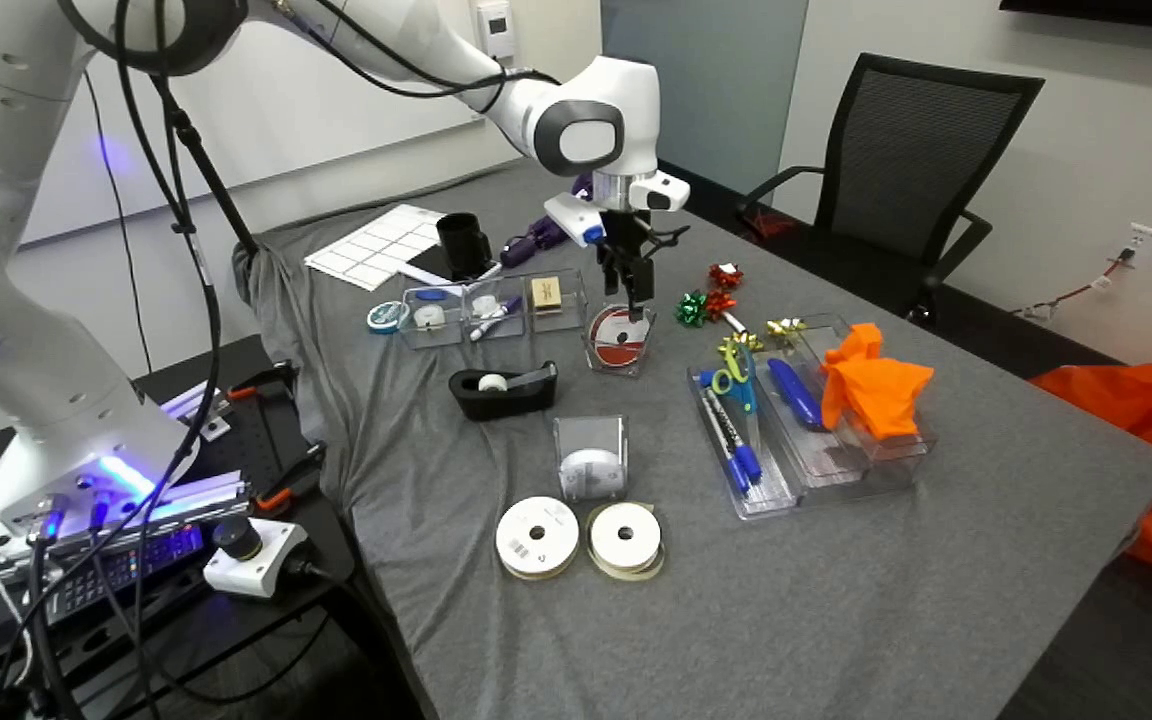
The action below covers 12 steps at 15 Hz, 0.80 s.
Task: Move the white and red disc to the clear container on the left
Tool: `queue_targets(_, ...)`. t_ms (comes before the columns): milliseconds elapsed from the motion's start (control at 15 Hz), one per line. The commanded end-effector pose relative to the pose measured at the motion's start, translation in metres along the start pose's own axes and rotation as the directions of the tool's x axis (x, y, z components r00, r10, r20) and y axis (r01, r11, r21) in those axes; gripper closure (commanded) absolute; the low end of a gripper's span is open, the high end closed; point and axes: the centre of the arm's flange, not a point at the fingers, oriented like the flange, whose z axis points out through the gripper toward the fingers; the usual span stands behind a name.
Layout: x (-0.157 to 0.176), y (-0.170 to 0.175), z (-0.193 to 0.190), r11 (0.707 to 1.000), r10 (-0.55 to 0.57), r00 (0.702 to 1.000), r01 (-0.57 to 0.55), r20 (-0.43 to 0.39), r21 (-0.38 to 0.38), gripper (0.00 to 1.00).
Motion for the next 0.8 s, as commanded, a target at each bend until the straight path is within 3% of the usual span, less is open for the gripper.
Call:
queue_targets(0,0.002,0.013,0.004,0.999,-0.005,1.000,0.005,-0.003,-0.034,0.01)
queue_targets(200,0.005,0.022,0.001,0.999,-0.003,1.000,0.003,-0.005,-0.051,0.29)
queue_targets(600,0.013,0.034,-0.007,0.998,0.000,1.000,-0.001,-0.021,-0.056,0.72)
queue_targets(667,0.015,0.035,-0.009,0.998,0.003,1.000,-0.005,-0.025,-0.056,0.30)
queue_targets(733,0.016,0.037,-0.011,0.999,0.003,1.000,-0.004,-0.030,-0.054,0.34)
